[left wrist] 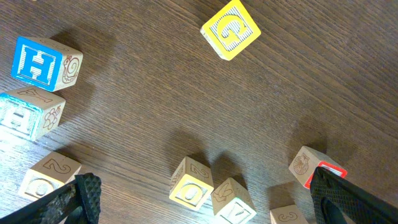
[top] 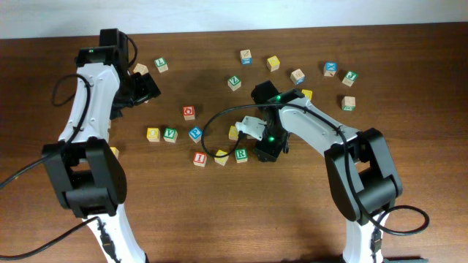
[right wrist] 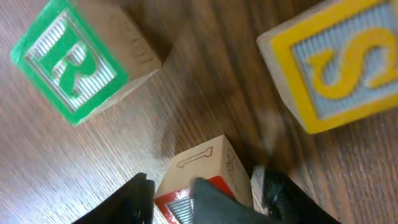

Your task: Spell out ICRA

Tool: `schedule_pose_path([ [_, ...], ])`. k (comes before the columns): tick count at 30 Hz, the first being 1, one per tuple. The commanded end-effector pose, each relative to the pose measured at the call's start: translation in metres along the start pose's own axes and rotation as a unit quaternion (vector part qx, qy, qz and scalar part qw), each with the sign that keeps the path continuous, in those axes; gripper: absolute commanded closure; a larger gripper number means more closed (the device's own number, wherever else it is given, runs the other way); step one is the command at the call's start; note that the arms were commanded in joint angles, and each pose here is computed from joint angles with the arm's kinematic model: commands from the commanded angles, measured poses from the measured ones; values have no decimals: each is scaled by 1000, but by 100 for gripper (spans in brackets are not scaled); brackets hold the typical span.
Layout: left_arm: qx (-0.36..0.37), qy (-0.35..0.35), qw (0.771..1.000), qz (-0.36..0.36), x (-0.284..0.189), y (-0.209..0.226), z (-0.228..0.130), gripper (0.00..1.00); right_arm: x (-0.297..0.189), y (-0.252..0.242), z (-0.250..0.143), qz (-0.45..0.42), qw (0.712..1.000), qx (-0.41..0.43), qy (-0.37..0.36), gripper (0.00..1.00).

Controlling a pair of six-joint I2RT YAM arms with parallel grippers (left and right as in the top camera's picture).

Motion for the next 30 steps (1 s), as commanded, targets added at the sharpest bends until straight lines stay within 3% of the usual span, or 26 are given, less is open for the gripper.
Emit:
schedule_pose_path([
  [1, -7, 2, 1000, -1, 2, 0, 1, 1, 2, 3, 1, 23, 999, 47, -7, 55],
  [7, -7, 2, 1000, -1, 2, 0, 1, 1, 2, 5, -2, 35, 993, 115, 2, 60],
  [12, -7, 2, 1000, -1, 2, 0, 1, 1, 2, 6, -2, 35, 969, 243, 9, 66],
  [14, -7, 2, 1000, -1, 2, 0, 1, 1, 2, 5, -2, 34, 941, 337, 10, 63],
  [15, -7, 2, 1000, -1, 2, 0, 1, 1, 2, 5, -1, 33, 921, 387, 10, 56],
  [18, -7, 2, 1000, -1, 2, 0, 1, 1, 2, 7, 7, 61, 878, 475, -3, 58],
  [19, -7, 2, 1000, -1, 2, 0, 1, 1, 1, 8, 12, 76, 871, 486, -13, 68],
  [21, -7, 2, 1000, -1, 2, 0, 1, 1, 1, 7, 16, 84, 845, 527, -23, 67],
  [30, -7, 2, 1000, -1, 2, 0, 1, 1, 1, 6, 19, 85, 844, 529, -30, 67],
])
Point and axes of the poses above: each gripper's point midway between its finger pads, its own x axis out along the fingers, its own y axis along the line the jaws close on, z = x × y, the point moved 8 cm from there along -x, back along the fingers, and after that the axes turned 12 degrees about x, right-handed, at the moved point
